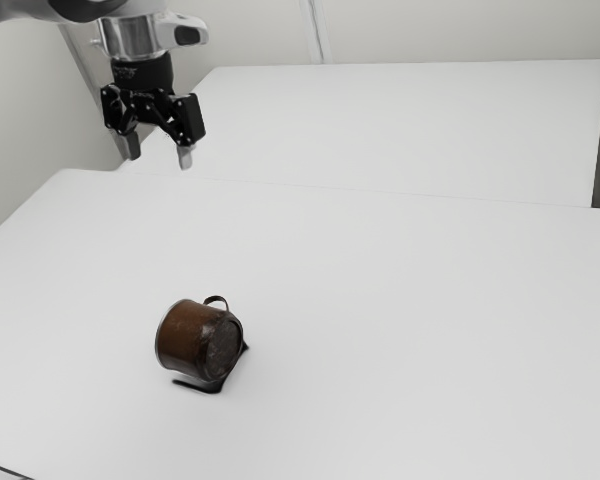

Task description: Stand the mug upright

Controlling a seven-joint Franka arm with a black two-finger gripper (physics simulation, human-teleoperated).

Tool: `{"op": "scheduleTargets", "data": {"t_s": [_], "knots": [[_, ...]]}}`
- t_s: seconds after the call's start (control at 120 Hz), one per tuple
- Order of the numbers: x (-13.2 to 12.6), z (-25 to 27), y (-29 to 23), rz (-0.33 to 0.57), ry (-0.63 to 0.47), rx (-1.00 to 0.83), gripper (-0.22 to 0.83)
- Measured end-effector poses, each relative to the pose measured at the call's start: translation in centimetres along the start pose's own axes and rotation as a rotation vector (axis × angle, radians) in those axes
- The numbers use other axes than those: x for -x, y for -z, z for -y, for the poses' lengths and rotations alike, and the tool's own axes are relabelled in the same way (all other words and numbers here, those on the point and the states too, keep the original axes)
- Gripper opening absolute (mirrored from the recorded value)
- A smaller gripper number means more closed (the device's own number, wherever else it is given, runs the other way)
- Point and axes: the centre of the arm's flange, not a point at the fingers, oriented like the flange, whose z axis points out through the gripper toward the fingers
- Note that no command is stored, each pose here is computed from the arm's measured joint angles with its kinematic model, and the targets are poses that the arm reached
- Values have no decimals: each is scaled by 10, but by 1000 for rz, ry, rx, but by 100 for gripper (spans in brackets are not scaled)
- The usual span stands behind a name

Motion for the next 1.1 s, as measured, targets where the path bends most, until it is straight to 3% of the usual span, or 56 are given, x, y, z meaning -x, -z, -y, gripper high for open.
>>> {"op": "scheduleTargets", "data": {"t_s": [0.158, 0.35, 0.5, 0.675, 0.825, 0.967, 1.1], "knots": [[-27, 11, -13, -66, 29, 38, 62], [-52, 41, -99, 10, 71, 185, 62], [-71, 108, -167, 22, 170, 347, 61], [-55, 186, -252, 3, 301, 560, 62], [-56, 182, -291, -61, 282, 713, 62], [-39, 156, -334, -94, 247, 862, 61], [-27, 180, -348, -185, 236, 916, 61]]}}
